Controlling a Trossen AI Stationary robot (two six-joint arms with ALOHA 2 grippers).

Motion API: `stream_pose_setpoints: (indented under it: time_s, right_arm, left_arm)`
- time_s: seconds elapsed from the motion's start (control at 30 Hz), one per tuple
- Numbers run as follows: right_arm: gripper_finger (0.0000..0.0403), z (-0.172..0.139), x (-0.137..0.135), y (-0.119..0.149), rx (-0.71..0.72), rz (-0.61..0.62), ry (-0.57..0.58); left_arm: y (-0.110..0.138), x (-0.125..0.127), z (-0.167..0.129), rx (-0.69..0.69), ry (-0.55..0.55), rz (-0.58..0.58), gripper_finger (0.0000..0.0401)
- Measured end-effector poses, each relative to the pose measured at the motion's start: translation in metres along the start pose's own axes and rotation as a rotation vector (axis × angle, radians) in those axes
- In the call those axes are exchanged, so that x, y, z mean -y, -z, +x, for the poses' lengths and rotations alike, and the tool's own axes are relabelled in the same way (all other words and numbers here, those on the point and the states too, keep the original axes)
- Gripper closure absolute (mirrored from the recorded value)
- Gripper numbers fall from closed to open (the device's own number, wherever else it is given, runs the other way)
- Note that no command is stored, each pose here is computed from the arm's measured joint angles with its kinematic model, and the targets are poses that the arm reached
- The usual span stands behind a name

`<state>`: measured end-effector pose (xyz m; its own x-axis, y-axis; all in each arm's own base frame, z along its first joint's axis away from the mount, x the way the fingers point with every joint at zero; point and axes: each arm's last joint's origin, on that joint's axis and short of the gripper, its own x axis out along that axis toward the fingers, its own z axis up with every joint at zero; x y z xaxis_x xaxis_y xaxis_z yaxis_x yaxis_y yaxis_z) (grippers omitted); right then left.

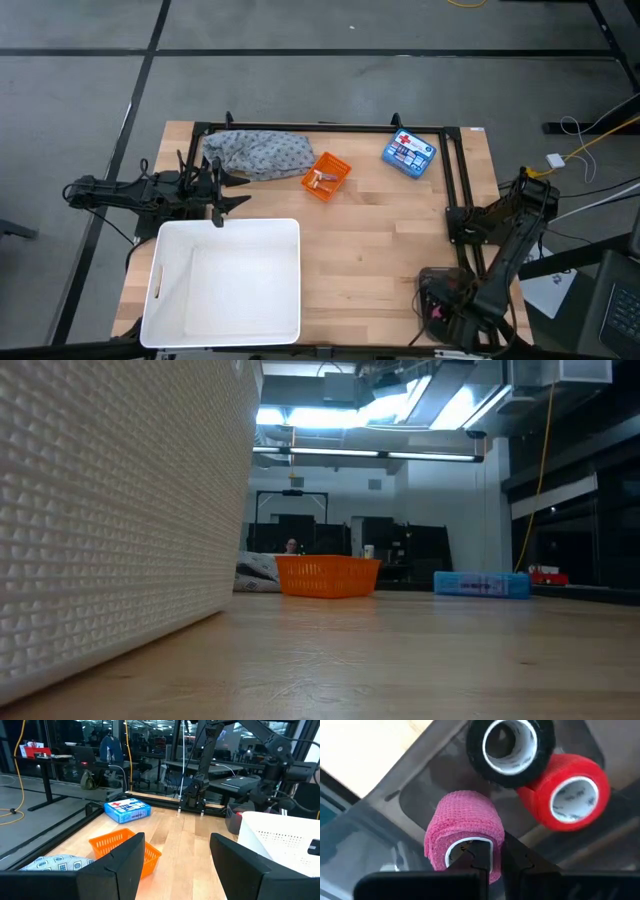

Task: Pick & place medical supplies in basket/bin
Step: Put the pink bandage into the transparent black bin

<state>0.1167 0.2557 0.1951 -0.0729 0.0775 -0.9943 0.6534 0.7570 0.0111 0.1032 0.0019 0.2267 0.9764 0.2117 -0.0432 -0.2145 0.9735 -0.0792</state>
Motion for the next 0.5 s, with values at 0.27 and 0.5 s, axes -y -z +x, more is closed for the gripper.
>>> stream_pose_setpoints:
  time_s: [0.27,0.5]
  right_arm:
    - [0.0383,0.0081,0.0005,-0.0028,0.042,0.002,-0.032]
    - [0.038,0.008,0.0,-0.0035,0.049,0.01,-0.038]
  left_arm:
    - [0.0,0.0,0.0,0.0,0.001,0.0,0.0178]
    - [0.0,0.0,0.0,0.0,0.001,-0.001,0.018]
